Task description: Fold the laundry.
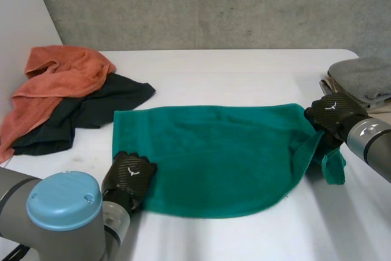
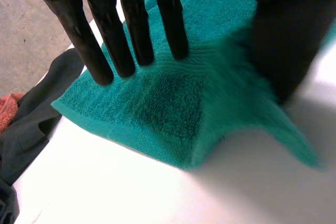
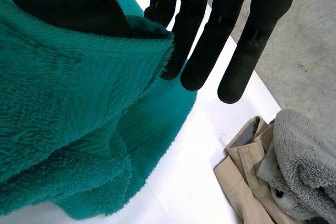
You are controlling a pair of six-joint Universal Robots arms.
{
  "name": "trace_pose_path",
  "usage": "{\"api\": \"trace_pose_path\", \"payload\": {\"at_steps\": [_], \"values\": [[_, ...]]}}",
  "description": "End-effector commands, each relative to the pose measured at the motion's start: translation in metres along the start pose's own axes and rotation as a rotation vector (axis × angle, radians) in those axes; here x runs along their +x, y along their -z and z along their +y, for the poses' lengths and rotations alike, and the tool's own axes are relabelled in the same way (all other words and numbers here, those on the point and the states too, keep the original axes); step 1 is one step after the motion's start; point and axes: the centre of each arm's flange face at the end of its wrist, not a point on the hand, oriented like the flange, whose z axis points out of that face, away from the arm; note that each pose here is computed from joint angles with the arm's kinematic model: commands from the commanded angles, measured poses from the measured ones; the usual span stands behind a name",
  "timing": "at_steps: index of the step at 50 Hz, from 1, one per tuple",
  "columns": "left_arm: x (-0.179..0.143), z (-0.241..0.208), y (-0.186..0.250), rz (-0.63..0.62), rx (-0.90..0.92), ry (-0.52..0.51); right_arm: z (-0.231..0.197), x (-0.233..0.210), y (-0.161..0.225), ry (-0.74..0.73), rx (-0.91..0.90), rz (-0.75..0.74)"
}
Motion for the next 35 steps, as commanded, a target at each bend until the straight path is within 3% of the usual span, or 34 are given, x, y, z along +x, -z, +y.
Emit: {"api": "trace_pose_path", "payload": {"at_steps": [1,6,10,15,19,23,28,35], "values": [[-0.002,-0.001,-0.004,-0.006,0.019,0.010,0.001,0.000,0.000,0.001,-0.003,0.001],[-0.019,-0.019,0.009,-0.058,0.083,0.029,-0.003,0.004,0.003,0.005,0.002,0.016],[-0.055,-0.059,0.035,-0.156,0.227,0.082,-0.015,0.022,0.015,0.027,0.011,0.080],[-0.123,-0.106,0.068,-0.313,0.365,0.145,-0.039,0.066,0.055,0.106,0.010,0.192],[-0.140,-0.117,0.079,-0.259,0.340,0.159,-0.056,0.067,0.081,0.194,0.036,0.150],[-0.145,-0.104,0.056,-0.183,0.203,0.199,-0.058,0.048,0.083,0.231,0.047,0.032],[-0.139,-0.089,0.014,-0.131,0.072,0.211,-0.046,0.024,0.055,0.227,0.007,-0.071],[-0.140,-0.073,-0.068,-0.169,-0.031,0.169,-0.025,0.021,-0.009,0.253,-0.125,-0.025]]}}
